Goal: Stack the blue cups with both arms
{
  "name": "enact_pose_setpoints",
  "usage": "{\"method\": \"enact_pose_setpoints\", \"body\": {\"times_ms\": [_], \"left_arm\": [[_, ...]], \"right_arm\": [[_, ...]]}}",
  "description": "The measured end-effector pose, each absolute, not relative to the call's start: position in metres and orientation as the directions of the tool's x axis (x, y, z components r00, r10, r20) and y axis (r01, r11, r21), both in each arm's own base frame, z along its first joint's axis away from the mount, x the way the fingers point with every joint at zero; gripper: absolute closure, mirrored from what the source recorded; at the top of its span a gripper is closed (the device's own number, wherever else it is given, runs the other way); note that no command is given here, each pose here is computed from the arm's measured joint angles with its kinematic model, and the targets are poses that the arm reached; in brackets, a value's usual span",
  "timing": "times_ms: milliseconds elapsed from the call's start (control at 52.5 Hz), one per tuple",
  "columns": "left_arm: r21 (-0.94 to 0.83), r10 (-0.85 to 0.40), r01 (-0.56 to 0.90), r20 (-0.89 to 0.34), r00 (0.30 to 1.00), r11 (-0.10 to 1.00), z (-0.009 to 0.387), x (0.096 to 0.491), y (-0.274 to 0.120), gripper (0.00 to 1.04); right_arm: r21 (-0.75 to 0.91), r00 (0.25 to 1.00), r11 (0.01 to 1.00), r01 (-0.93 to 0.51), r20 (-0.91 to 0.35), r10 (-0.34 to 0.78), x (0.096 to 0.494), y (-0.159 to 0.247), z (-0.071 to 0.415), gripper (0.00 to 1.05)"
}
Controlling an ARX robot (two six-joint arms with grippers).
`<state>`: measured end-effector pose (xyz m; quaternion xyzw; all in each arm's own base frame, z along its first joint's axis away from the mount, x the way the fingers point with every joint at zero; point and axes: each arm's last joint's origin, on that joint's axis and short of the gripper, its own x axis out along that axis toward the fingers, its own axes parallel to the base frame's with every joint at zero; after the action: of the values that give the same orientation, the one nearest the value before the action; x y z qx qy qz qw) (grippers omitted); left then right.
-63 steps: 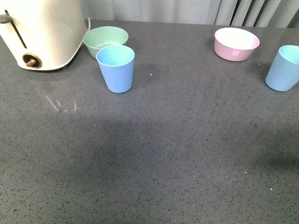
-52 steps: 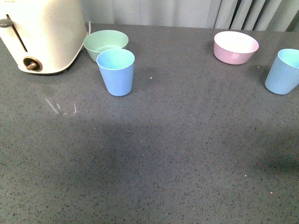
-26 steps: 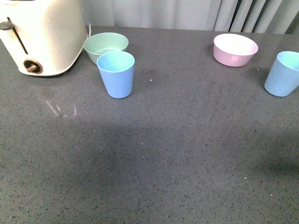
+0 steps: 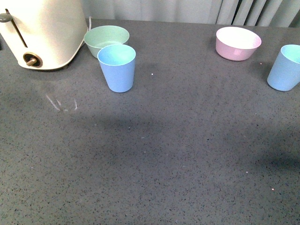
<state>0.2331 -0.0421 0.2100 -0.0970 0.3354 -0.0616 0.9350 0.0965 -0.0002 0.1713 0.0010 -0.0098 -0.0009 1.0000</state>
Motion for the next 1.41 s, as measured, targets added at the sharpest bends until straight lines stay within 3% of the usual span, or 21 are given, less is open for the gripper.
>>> {"method": "enact_pose_setpoints", "body": {"times_ms": [438, 724, 1410], "left_arm": [[-0.197, -0.211, 0.104, -0.671, 0.711, 0.975, 0.196, 0.325, -0.100, 0.09], [-0.191, -0.215, 0.110, -0.708, 0.673, 0.975, 0.175, 0.354, -0.132, 0.09], [-0.113, -0.058, -0.052, -0.788, 0.613, 0.992, 0.140, 0.416, -0.147, 0.09]], "right_arm": [[0.002, 1.000, 1.000, 0.002, 0.020, -0.002, 0.097, 0.000, 0.171, 0.09], [0.002, 1.000, 1.000, 0.002, 0.020, -0.002, 0.097, 0.000, 0.171, 0.09], [0.002, 1.000, 1.000, 0.002, 0.020, -0.002, 0.097, 0.000, 0.171, 0.09]]}}
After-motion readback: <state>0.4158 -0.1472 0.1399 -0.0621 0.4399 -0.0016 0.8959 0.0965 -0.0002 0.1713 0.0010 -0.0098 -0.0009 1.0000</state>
